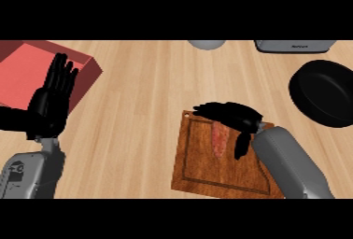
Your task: Pick the sweet potato from the cutting board and place it in the pot
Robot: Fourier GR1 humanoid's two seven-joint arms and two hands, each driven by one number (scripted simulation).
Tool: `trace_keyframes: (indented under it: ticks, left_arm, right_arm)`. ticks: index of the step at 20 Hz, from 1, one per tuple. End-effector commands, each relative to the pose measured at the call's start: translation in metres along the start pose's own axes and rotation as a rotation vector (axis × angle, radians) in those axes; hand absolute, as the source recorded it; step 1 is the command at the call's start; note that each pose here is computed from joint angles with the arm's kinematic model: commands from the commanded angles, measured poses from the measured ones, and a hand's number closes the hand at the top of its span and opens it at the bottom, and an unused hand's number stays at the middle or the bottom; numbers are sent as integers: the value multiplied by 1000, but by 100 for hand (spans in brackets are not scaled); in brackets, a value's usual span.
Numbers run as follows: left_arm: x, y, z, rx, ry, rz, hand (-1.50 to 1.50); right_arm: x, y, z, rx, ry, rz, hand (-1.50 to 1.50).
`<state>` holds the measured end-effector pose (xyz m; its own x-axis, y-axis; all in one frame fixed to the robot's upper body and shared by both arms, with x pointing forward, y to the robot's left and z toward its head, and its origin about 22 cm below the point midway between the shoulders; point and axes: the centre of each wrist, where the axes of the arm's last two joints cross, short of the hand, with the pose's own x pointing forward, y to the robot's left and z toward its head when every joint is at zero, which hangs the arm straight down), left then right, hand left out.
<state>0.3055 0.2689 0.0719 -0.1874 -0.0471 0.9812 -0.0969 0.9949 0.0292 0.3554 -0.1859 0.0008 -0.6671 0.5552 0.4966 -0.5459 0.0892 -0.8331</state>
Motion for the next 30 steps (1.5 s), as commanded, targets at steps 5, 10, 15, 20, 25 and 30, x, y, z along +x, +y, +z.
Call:
trace_keyframes:
  ticks: [5,10,15,20,25,30]
  left_arm:
    - [9,11,7,2,8,17,0]
    - [8,-3,2,3,-11,12,0]
    - [6,2,8,2,-12,-6,0]
    - [18,-14,4,8,-11,1,0]
    - [-1,10,12,29,25,1,0]
    - [7,19,5,49,15,-19,0]
  right_arm:
    - [10,28,-15,-9,-166,60,150]
    - [8,14,-27,-19,-186,82,150]
    - [21,42,-11,-61,-168,106,150]
    - [25,3,1,-252,-93,168,150]
    - [101,21,-29,-340,211,174,150]
    - [141,12,-9,-559,392,134,150]
